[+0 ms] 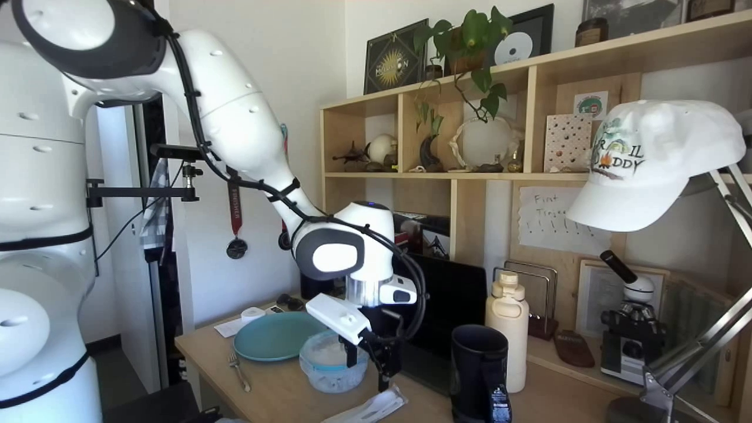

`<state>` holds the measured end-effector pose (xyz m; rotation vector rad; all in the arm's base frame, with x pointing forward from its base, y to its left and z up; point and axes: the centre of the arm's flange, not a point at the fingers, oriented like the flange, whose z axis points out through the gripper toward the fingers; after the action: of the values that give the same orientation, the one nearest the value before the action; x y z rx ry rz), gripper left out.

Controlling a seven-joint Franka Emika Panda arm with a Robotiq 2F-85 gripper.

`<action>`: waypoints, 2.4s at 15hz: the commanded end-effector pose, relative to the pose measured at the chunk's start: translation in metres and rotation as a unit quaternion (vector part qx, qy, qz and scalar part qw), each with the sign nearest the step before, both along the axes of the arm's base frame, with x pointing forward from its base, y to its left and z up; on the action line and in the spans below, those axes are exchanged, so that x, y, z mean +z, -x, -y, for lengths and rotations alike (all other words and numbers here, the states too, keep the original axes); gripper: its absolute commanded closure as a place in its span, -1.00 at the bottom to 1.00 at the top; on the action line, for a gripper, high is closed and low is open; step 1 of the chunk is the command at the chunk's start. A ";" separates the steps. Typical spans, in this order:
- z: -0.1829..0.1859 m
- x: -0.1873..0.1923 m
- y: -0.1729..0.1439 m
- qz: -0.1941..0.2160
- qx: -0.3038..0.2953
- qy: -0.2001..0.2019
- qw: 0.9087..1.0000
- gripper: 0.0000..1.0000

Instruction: Move the plastic spoon and the metal fork to the right.

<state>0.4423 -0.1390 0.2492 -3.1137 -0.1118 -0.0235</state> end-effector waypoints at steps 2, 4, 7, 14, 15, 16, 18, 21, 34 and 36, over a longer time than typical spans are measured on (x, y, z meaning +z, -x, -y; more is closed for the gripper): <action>-0.065 0.084 -0.006 -0.028 0.041 -0.001 0.999 -1.00; -0.105 0.099 -0.016 -0.034 0.080 -0.011 0.996 -1.00; -0.182 0.095 -0.038 -0.030 0.159 -0.035 0.986 -1.00; -0.293 0.041 -0.032 -0.083 0.271 -0.087 0.955 -1.00; -0.300 0.037 -0.029 -0.093 0.278 -0.096 0.951 -1.00; -0.306 0.033 -0.024 -0.103 0.283 -0.102 0.948 -1.00; -0.314 0.022 -0.013 -0.122 0.286 -0.114 0.944 -1.00; -0.323 0.006 0.004 -0.145 0.290 -0.133 0.937 -1.00; -0.344 -0.051 0.094 -0.235 0.281 -0.109 0.924 -1.00; -0.342 -0.055 0.095 -0.235 0.268 -0.090 0.930 -1.00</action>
<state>0.3563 0.2031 0.1939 -2.6208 -0.9104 0.6754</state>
